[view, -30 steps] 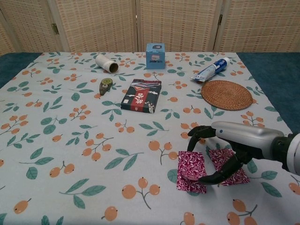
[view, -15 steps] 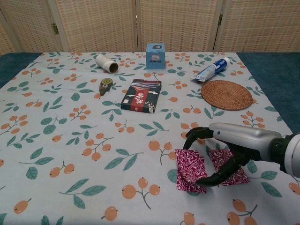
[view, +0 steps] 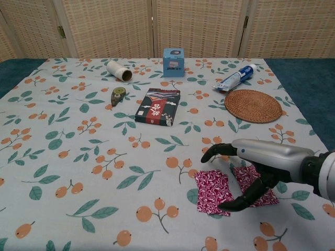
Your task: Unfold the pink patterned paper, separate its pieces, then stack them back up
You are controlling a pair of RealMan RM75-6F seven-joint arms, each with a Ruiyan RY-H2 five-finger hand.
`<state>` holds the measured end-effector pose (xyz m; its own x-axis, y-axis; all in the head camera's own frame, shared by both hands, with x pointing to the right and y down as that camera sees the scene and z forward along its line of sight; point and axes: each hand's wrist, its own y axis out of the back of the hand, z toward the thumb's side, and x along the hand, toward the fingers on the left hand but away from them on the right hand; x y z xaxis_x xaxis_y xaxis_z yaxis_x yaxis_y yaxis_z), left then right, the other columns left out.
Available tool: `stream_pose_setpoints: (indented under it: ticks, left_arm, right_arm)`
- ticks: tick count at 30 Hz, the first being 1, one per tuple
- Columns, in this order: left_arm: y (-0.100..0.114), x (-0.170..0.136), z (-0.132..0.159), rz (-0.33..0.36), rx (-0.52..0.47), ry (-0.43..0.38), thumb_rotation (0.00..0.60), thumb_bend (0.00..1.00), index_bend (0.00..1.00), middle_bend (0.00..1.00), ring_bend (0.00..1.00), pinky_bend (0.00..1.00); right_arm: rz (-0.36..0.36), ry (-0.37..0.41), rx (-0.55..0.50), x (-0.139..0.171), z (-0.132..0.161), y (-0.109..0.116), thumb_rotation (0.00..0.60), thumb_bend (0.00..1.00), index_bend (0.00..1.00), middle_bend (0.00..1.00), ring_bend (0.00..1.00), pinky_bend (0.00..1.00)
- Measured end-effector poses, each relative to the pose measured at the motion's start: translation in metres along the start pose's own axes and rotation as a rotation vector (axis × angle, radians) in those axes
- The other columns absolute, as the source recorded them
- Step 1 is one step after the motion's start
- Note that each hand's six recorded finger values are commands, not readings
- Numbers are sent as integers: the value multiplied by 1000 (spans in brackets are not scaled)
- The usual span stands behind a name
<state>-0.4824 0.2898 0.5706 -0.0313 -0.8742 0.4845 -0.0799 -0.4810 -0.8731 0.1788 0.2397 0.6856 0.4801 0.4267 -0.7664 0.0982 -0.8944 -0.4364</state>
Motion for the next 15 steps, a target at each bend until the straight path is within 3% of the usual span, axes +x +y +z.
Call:
stream_pose_setpoints:
  ticks: [8,15]
  left_arm:
    - [1,1,1,4,1,-3,600,237,134,30,86,0]
    - [3,1,6,4,6,-16,600,237,134,30,86,0]
  right_arm:
    - [-75,-45,102,17,-22,18,443,225,157,102,0,0]
    - [-76,-99,174,32,-44,9,444,225,156,100,0,0]
